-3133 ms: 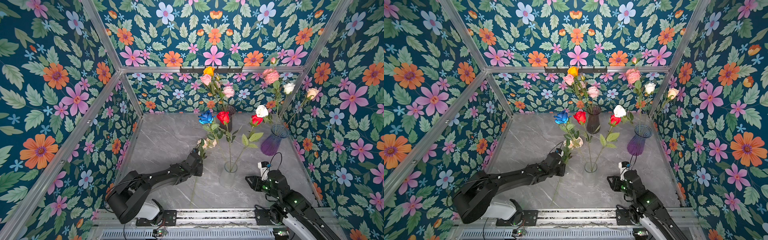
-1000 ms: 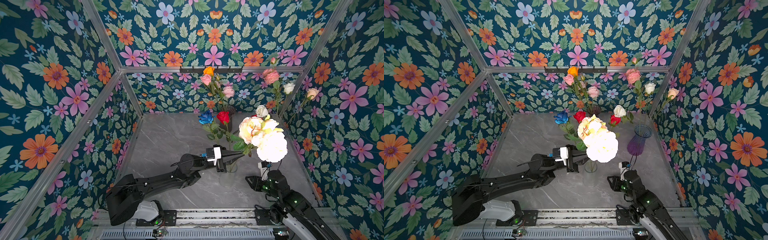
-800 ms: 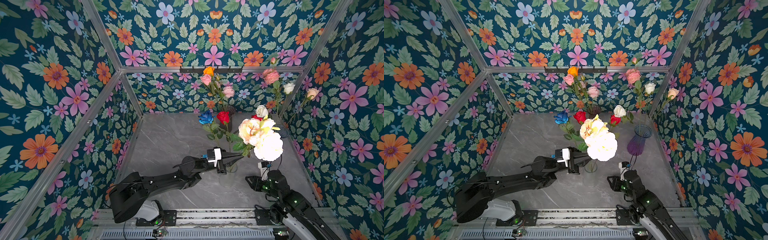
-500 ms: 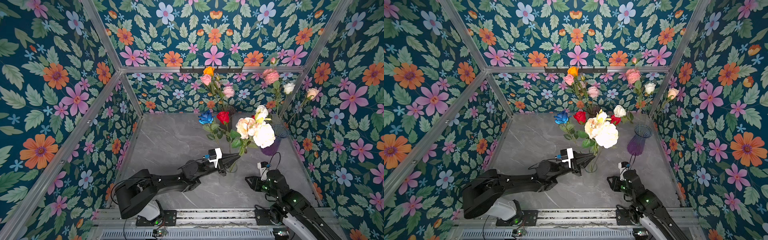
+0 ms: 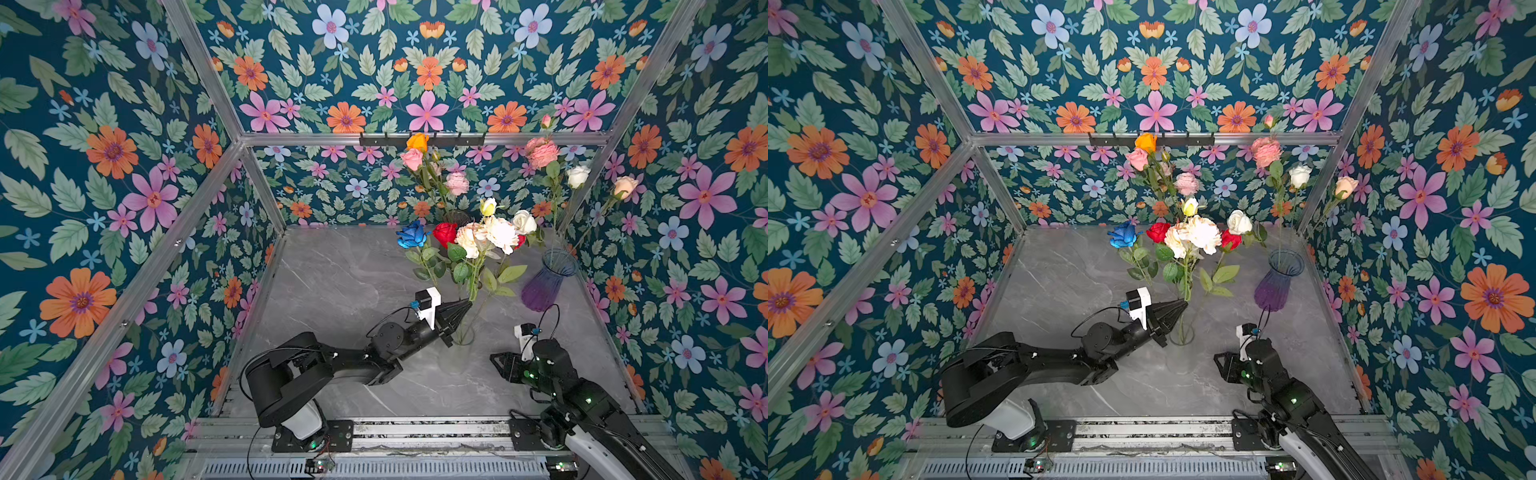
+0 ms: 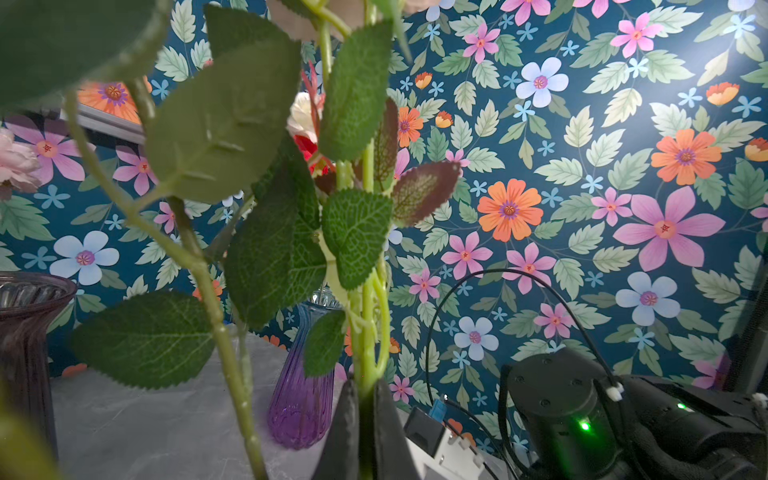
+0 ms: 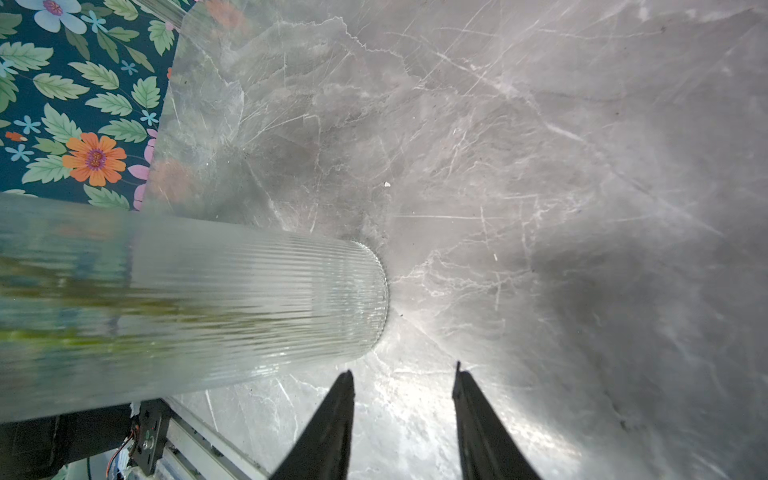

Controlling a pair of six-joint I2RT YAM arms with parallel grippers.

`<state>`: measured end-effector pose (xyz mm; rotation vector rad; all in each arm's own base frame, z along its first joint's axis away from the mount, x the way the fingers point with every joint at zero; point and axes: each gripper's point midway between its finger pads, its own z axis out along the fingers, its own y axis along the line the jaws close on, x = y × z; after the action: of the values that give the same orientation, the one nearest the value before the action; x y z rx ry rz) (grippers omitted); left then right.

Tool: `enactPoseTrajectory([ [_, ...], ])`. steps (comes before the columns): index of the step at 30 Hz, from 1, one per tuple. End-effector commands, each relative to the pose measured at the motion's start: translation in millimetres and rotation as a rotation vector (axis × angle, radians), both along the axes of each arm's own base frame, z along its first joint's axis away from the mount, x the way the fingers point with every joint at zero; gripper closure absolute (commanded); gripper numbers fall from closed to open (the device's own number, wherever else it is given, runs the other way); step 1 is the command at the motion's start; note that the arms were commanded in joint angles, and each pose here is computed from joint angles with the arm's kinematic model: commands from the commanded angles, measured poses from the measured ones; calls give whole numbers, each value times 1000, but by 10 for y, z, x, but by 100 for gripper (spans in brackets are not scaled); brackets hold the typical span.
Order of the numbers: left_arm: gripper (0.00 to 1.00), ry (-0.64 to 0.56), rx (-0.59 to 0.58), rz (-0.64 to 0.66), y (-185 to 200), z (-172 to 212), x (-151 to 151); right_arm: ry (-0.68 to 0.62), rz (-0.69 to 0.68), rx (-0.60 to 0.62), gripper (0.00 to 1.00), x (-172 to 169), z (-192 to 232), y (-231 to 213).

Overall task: Arrange the flowers into the vase
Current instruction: 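Lower the peach rose stems into the clear vase with the left gripper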

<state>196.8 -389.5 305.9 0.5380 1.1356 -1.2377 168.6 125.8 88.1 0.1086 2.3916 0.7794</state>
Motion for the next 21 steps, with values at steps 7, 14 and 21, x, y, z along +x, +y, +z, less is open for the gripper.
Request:
enactPoseTrajectory([
  [7,93,3,135,-44,-186,-46,-21,-29,4,9,58,36,63,17],
  [14,79,13,242,9,-154,-104,26,-33,3,10,58,32,67,15],
  [21,96,14,253,15,-133,-94,26,-35,4,12,58,31,72,16],
])
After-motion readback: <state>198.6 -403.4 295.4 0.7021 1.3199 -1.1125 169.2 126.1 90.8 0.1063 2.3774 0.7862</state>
